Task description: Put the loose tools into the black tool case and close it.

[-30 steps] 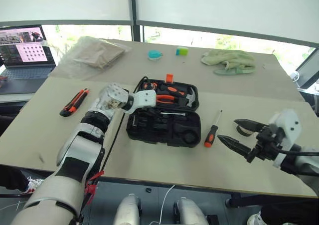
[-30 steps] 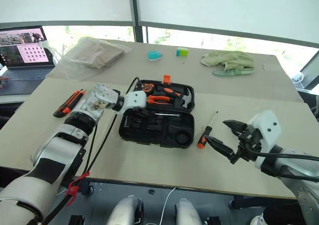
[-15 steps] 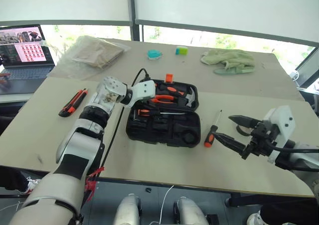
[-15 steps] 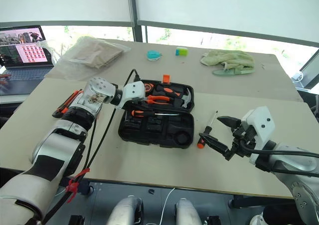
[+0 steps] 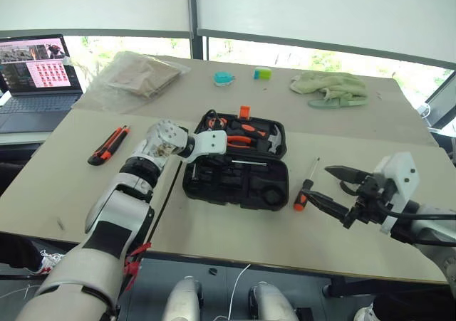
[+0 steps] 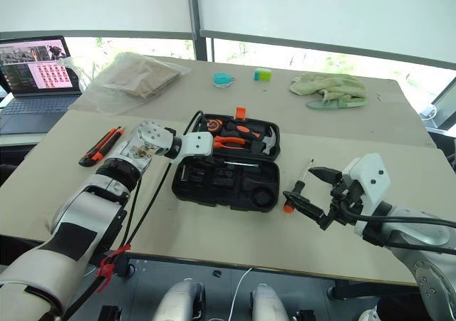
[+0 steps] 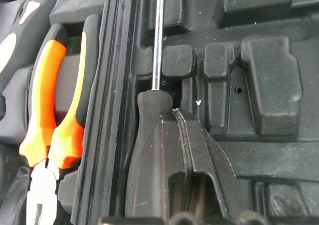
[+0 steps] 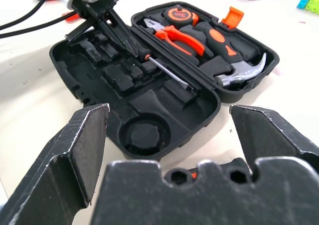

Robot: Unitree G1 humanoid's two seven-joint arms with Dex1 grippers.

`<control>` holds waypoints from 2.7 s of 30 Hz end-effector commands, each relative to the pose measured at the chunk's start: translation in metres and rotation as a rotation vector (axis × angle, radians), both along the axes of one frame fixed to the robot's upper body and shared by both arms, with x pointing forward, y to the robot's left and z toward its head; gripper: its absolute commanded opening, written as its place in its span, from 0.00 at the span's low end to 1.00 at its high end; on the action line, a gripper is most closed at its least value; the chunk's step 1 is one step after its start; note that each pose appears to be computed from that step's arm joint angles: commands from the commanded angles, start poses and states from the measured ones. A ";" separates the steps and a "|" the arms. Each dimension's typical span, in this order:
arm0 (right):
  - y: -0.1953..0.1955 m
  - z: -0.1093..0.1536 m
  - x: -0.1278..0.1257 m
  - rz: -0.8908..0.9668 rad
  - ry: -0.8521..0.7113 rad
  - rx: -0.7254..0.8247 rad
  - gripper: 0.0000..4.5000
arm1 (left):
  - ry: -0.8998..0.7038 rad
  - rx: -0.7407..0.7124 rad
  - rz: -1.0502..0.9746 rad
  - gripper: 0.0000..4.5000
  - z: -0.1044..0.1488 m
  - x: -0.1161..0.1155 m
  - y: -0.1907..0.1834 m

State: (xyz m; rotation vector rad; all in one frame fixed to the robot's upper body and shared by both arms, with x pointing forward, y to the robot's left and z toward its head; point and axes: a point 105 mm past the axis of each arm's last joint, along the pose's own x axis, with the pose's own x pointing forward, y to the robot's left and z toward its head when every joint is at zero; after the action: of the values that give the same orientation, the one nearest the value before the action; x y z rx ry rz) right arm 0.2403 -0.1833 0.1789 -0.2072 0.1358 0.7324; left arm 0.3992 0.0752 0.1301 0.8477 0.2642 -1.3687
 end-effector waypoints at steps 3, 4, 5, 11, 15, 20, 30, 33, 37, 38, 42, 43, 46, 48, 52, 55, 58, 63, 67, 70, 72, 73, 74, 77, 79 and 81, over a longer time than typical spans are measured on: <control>0.000 0.011 -0.003 -0.002 -0.047 0.002 1.00 | -0.005 -0.131 0.006 0.01 0.040 0.006 -0.009; 0.000 0.010 -0.002 -0.001 -0.047 0.002 1.00 | -0.008 -0.136 0.016 0.01 0.042 0.007 -0.009; 0.001 0.010 -0.002 0.000 -0.046 0.002 1.00 | -0.022 -0.134 0.027 0.01 0.042 0.009 -0.009; 0.004 0.009 0.002 0.012 -0.044 0.004 1.00 | -0.071 -0.063 0.050 0.01 0.028 0.013 -0.008; 0.005 0.012 0.004 0.017 -0.048 0.003 1.00 | -0.067 -0.025 0.026 0.01 0.018 0.010 -0.007; 0.005 0.011 0.005 0.016 -0.048 0.003 1.00 | -0.062 0.040 -0.002 0.01 -0.001 0.005 -0.005; 0.006 0.011 0.004 0.011 -0.050 0.010 1.00 | -0.101 0.160 -0.044 0.01 -0.029 0.000 -0.002; 0.002 0.008 0.003 -0.014 -0.045 -0.002 1.00 | -0.108 0.067 0.005 0.01 -0.009 0.007 -0.003; -0.019 0.006 -0.005 -0.147 -0.041 -0.003 1.00 | 0.052 -0.226 0.013 0.12 0.054 0.002 0.008; -0.025 0.006 -0.011 -0.179 -0.037 -0.002 1.00 | 0.123 -0.311 -0.029 0.14 0.072 -0.007 0.011; -0.046 0.003 -0.044 -0.288 0.007 0.015 1.00 | 0.287 -0.441 -0.115 0.45 0.111 -0.047 0.026; -0.052 0.001 -0.054 -0.317 0.030 0.017 1.00 | 0.318 -0.443 -0.136 0.54 0.116 -0.061 0.030; -0.063 -0.006 -0.082 -0.381 0.106 0.009 1.00 | 0.391 -0.402 -0.198 0.79 0.122 -0.097 0.038; -0.066 -0.010 -0.092 -0.410 0.138 0.011 1.00 | 0.395 -0.369 -0.217 0.96 0.122 -0.109 0.041; -0.059 -0.016 -0.087 -0.393 0.154 0.021 1.00 | 0.380 -0.338 -0.230 1.00 0.121 -0.113 0.041; -0.048 -0.021 -0.073 -0.350 0.157 0.035 1.00 | 0.359 -0.336 -0.238 1.00 0.122 -0.111 0.037; -0.035 -0.033 -0.052 -0.308 0.170 0.042 1.00 | 0.332 -0.324 -0.256 1.00 0.119 -0.109 0.032; -0.016 -0.058 0.001 -0.319 0.175 0.036 1.00 | 0.312 -0.324 -0.283 1.00 0.121 -0.113 0.023; -0.009 -0.069 0.026 -0.351 0.185 0.021 1.00 | 0.297 -0.316 -0.281 1.00 0.121 -0.115 0.024; -0.004 -0.085 0.034 -0.353 0.210 -0.035 1.00 | 0.282 -0.317 -0.258 1.00 0.120 -0.112 0.026; -0.003 -0.089 0.040 -0.372 0.214 -0.007 1.00 | 0.269 -0.316 -0.240 1.00 0.120 -0.109 0.027; -0.002 -0.089 0.044 -0.384 0.216 0.008 1.00 | 0.266 -0.316 -0.231 1.00 0.119 -0.108 0.028; -0.002 -0.089 0.046 -0.391 0.216 0.018 1.00 | 0.261 -0.313 -0.225 1.00 0.119 -0.107 0.029; 0.001 -0.093 0.052 -0.400 0.221 0.007 1.00 | 0.238 -0.304 -0.210 1.00 0.117 -0.103 0.030; -0.009 -0.099 0.058 -0.483 0.228 -0.026 1.00 | 0.209 -0.307 -0.191 1.00 0.116 -0.098 0.029; -0.015 -0.101 0.060 -0.532 0.219 -0.053 1.00 | 0.200 -0.308 -0.186 1.00 0.116 -0.096 0.028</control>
State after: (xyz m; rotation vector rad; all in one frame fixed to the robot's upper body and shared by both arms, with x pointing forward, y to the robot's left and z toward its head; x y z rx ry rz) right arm 0.2975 -0.1857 0.0776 -0.0909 0.3988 0.2965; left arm 0.3015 0.1023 0.2392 0.4644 0.1700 -1.6444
